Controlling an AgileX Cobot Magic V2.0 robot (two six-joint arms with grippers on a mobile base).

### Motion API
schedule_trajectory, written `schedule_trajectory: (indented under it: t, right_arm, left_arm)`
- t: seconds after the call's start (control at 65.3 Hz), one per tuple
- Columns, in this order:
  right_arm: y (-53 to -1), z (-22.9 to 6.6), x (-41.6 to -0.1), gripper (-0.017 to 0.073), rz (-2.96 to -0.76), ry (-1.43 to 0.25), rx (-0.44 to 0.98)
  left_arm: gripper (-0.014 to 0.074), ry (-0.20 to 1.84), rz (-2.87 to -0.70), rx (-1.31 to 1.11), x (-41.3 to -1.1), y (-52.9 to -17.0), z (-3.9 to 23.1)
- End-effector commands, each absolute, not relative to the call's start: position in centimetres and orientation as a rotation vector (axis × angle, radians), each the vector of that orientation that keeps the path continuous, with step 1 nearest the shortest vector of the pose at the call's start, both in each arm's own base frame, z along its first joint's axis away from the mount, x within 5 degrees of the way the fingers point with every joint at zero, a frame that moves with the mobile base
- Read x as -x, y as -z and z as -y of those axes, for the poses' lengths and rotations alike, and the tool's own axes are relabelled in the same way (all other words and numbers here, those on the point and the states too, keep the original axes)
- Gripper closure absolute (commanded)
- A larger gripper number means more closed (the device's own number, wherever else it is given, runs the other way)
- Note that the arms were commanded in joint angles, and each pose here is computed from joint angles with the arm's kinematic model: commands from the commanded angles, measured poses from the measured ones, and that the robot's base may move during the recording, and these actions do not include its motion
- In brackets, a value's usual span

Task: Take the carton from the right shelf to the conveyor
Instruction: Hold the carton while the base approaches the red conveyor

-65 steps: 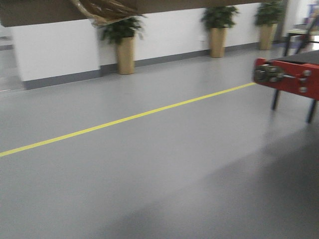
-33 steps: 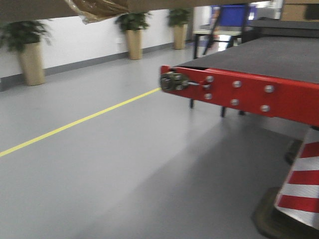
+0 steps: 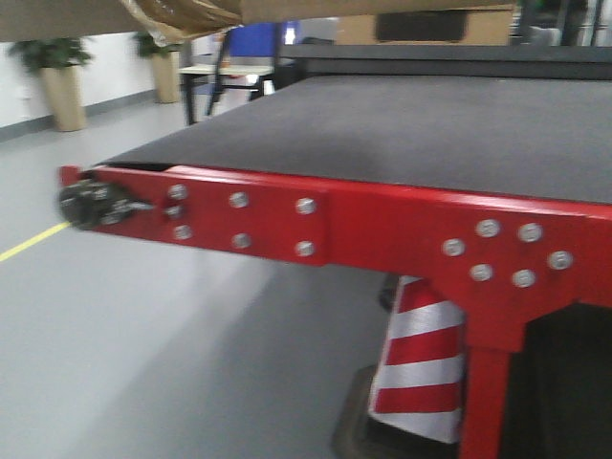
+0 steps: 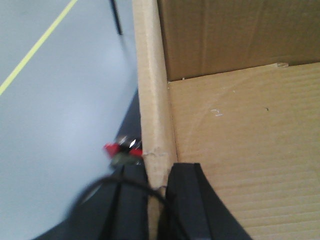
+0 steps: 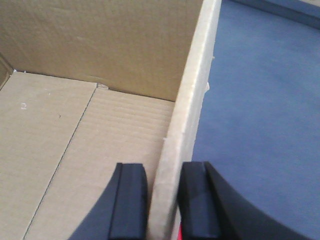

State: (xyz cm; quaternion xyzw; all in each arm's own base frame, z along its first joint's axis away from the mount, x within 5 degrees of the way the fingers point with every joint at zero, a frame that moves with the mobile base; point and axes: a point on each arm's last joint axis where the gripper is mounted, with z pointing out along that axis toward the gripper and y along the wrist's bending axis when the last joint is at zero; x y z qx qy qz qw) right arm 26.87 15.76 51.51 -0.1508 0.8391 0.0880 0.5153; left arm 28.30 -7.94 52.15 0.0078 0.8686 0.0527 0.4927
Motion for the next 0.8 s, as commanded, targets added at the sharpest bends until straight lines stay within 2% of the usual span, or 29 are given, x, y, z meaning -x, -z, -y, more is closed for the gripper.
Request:
schedule_trajectory:
  t: [0.0, 0.781]
  right_arm:
    - [-52.71, -15.82, -26.38, 0.0627, -1.931, -0.263, 0.357]
    - [-52.72, -15.82, -26.38, 0.0627, -1.93, -0.264, 0.357]
  left_arm:
    - [0.0612, -0.113, -2.065, -0.04, -28.09, -52.67, 8.26]
    - [0.0612, -0.113, -2.065, -0.04, -28.09, -52.67, 8.26]
